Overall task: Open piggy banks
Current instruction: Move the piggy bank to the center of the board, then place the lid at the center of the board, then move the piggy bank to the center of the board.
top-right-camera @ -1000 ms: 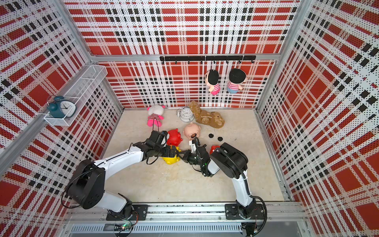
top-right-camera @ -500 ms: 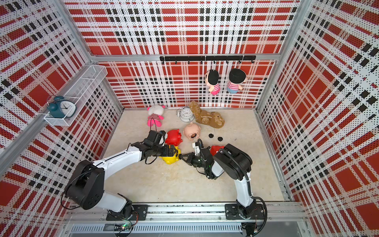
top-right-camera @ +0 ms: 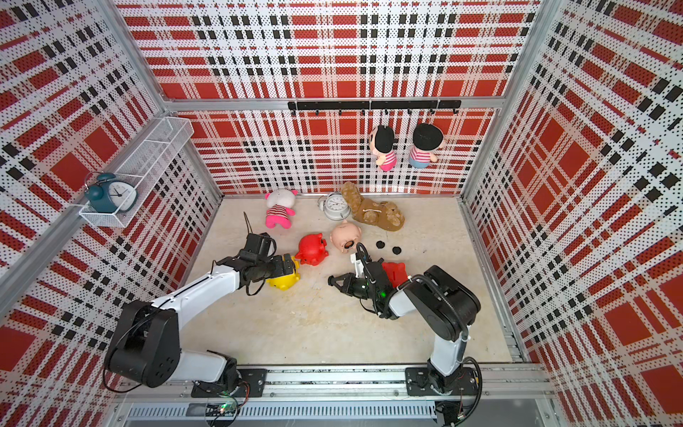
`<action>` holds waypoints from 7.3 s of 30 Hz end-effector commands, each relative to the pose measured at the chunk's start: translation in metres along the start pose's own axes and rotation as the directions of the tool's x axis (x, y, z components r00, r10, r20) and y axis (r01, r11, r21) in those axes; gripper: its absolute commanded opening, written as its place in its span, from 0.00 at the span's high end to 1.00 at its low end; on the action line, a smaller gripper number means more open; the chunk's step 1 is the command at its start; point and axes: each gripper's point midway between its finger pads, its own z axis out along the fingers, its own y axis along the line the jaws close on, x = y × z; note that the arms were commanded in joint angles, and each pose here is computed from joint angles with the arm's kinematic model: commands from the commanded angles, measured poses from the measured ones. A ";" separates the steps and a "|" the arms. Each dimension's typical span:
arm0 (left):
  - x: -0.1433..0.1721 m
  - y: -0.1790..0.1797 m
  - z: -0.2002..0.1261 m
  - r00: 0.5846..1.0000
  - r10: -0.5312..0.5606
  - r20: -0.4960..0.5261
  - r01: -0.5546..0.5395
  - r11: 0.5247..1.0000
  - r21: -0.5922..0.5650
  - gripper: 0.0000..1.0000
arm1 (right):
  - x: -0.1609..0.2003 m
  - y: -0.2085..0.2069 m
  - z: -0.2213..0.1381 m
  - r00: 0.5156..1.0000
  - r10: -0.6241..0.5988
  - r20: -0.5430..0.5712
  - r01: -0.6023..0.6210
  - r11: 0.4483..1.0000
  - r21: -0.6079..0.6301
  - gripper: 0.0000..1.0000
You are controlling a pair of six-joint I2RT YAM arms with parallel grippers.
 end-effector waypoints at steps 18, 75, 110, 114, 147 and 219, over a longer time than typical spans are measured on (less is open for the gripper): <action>-0.113 -0.043 -0.070 0.906 0.051 0.420 -0.116 0.985 0.130 0.02 | -0.149 -0.063 -0.099 0.896 -0.432 -0.105 0.364 0.575 0.732 1.00; -0.046 -0.120 -0.073 0.891 0.030 0.453 -0.140 0.967 0.212 0.02 | -0.074 -0.072 -0.170 0.971 -0.233 0.048 0.137 0.714 0.687 0.00; 0.084 -0.189 -0.063 0.962 -0.127 0.243 0.012 0.905 0.424 0.02 | 0.005 -0.013 -0.117 0.964 -0.234 -0.130 0.262 0.726 0.636 0.00; 0.070 -0.159 -0.058 0.946 -0.204 0.251 0.084 0.904 0.419 0.02 | 0.011 -0.007 -0.134 0.946 -0.258 -0.199 0.325 0.700 0.636 0.00; 0.015 -0.111 -0.077 0.883 -0.358 0.304 0.156 0.834 0.530 0.02 | 0.021 0.016 -0.023 0.991 -0.129 -0.030 0.130 0.899 0.418 0.00; 0.032 -0.168 -0.028 0.813 -0.504 0.290 0.252 0.755 0.606 0.06 | -0.041 0.000 -0.038 0.899 -0.438 0.010 0.411 0.852 0.324 0.48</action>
